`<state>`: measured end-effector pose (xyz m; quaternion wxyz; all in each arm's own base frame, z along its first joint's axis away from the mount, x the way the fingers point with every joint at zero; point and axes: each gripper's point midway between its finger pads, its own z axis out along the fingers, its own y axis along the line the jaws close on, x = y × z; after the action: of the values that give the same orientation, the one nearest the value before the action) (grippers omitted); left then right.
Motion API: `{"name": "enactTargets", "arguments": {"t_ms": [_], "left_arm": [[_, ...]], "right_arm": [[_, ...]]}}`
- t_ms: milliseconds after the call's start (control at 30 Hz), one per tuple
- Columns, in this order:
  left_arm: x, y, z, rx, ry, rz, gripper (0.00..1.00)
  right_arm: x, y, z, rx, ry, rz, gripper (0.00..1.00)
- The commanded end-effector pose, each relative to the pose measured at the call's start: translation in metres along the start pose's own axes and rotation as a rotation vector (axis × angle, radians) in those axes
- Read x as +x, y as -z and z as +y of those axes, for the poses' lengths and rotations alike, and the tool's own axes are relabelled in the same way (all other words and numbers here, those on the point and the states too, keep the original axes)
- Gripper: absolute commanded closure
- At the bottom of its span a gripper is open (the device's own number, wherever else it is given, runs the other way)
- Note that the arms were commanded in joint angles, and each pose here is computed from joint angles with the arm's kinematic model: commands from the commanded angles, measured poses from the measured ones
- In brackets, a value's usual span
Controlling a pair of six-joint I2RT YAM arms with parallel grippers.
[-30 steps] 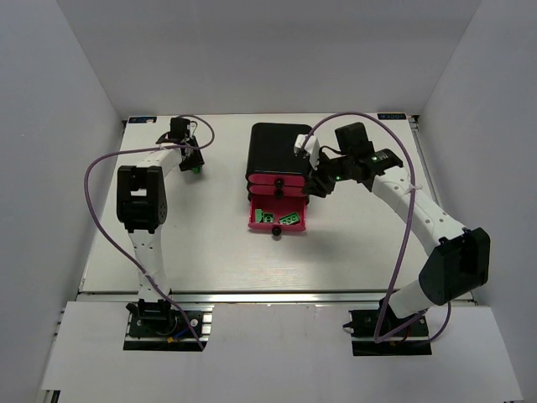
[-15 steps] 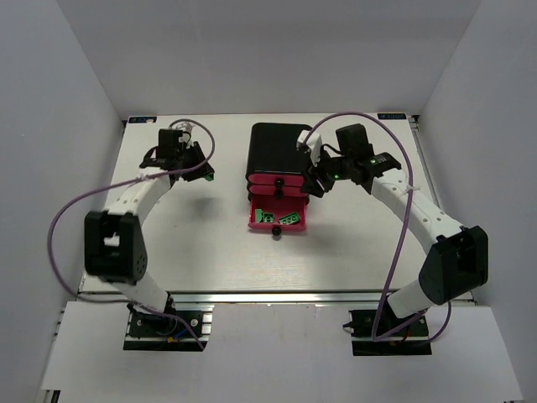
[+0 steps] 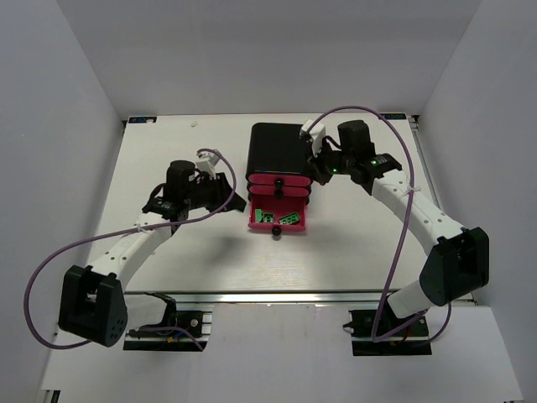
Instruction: Sort the legos into containers by color
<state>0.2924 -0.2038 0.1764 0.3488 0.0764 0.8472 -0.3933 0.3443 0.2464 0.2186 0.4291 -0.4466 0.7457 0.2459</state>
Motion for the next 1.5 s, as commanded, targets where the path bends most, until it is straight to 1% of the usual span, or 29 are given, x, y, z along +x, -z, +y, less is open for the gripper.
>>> {"name": "enactTargets", "arguments": {"t_ms": [0, 167, 233, 333, 467, 533, 567, 600, 633, 667, 700, 767, 800, 900, 933, 1000, 1067, 1100, 1133, 1167, 1200, 1233, 1267, 1300, 1333, 1367, 1400, 1433, 1467], "left_arm": [[-0.012, -0.013, -0.023, 0.075, -0.083, -0.055, 0.90], [0.002, -0.044, -0.030, 0.092, -0.128, -0.038, 0.90], [0.005, -0.055, -0.029, 0.081, -0.124, -0.037, 0.88], [0.003, -0.068, -0.029, 0.058, -0.116, -0.067, 0.88], [0.000, -0.095, -0.020, 0.027, -0.092, -0.076, 0.83], [-0.009, -0.106, -0.030, 0.047, -0.095, -0.091, 0.79], [-0.012, -0.110, -0.031, 0.046, -0.090, -0.089, 0.71], [-0.001, -0.122, -0.024, 0.027, -0.071, -0.039, 0.66], [0.002, -0.127, -0.028, 0.037, -0.075, -0.014, 0.63], [-0.005, -0.132, -0.033, 0.045, -0.081, -0.012, 0.59], [0.003, -0.138, -0.027, 0.031, -0.066, 0.022, 0.52], [0.005, -0.142, -0.033, 0.049, -0.073, 0.032, 0.44], [0.007, -0.143, -0.036, 0.051, -0.075, 0.035, 0.37], [0.002, -0.141, -0.038, 0.049, -0.081, 0.024, 0.33], [0.000, -0.138, -0.040, 0.052, -0.088, 0.018, 0.32], [-0.002, -0.135, -0.043, 0.052, -0.091, 0.016, 0.32], [-0.015, -0.124, -0.051, 0.053, -0.105, -0.024, 0.37], [-0.017, -0.119, -0.052, 0.041, -0.105, -0.034, 0.42], [-0.024, -0.112, -0.055, 0.034, -0.111, -0.061, 0.57], [-0.042, -0.095, -0.064, 0.020, -0.119, -0.127, 0.68], [-0.045, -0.086, -0.060, -0.005, -0.112, -0.140, 0.76], [-0.051, -0.075, -0.057, -0.027, -0.109, -0.165, 0.91], [-0.059, -0.054, -0.058, -0.071, -0.107, -0.206, 0.96], [-0.060, -0.044, -0.055, -0.103, -0.112, -0.224, 0.98], [-0.059, -0.033, -0.050, -0.141, -0.114, -0.236, 0.98], [-0.062, -0.010, -0.046, -0.201, -0.113, -0.272, 0.95], [-0.062, 0.002, -0.036, -0.267, -0.107, -0.300, 0.92], [-0.053, 0.012, -0.023, -0.322, -0.094, -0.300, 0.82], [-0.047, 0.033, -0.019, -0.361, -0.064, -0.319, 0.61]], "right_arm": [[-0.031, 0.016, -0.010, 0.079, 0.040, -0.100, 1.00], [-0.023, 0.021, -0.015, 0.127, 0.033, -0.082, 1.00], [-0.026, 0.028, -0.014, 0.150, 0.040, -0.100, 1.00], [-0.019, 0.033, -0.011, 0.167, 0.043, -0.105, 1.00], [-0.016, 0.038, -0.007, 0.170, 0.049, -0.109, 1.00], [-0.014, 0.040, -0.005, 0.172, 0.053, -0.108, 1.00], [-0.014, 0.041, -0.004, 0.169, 0.061, -0.106, 1.00], [-0.013, 0.042, -0.005, 0.173, 0.062, -0.105, 1.00], [-0.013, 0.042, -0.005, 0.173, 0.068, -0.103, 1.00], [-0.012, 0.042, -0.004, 0.168, 0.075, -0.098, 1.00], [-0.012, 0.043, -0.003, 0.166, 0.080, -0.098, 1.00], [-0.013, 0.043, 0.000, 0.144, 0.104, -0.100, 1.00], [-0.010, 0.042, 0.004, 0.125, 0.109, -0.090, 1.00], [-0.007, 0.042, 0.017, 0.048, 0.156, -0.086, 1.00], [-0.006, 0.041, 0.026, -0.005, 0.175, -0.095, 0.99], [-0.001, 0.042, 0.037, -0.073, 0.235, -0.087, 0.99], [0.007, 0.042, 0.059, -0.203, 0.297, -0.100, 0.99], [0.012, 0.041, 0.064, -0.249, 0.412, -0.110, 1.00], [0.024, 0.043, 0.084, -0.361, 0.433, -0.112, 1.00], [0.038, 0.038, 0.094, -0.433, 0.471, -0.110, 1.00], [0.047, 0.037, 0.101, -0.488, 0.509, -0.111, 1.00], [0.057, 0.038, 0.110, -0.556, 0.583, -0.126, 1.00], [0.064, 0.028, 0.112, -0.594, 0.578, -0.113, 1.00], [0.068, 0.022, 0.115, -0.619, 0.577, -0.101, 1.00], [0.079, 0.010, 0.113, -0.642, 0.556, -0.057, 1.00], [0.075, 0.003, 0.116, -0.657, 0.576, -0.046, 1.00], [0.079, -0.002, 0.116, -0.668, 0.576, -0.021, 1.00], [0.084, -0.009, 0.113, -0.663, 0.584, 0.017, 1.00], [0.093, -0.019, 0.118, -0.687, 0.576, 0.054, 1.00]]}}
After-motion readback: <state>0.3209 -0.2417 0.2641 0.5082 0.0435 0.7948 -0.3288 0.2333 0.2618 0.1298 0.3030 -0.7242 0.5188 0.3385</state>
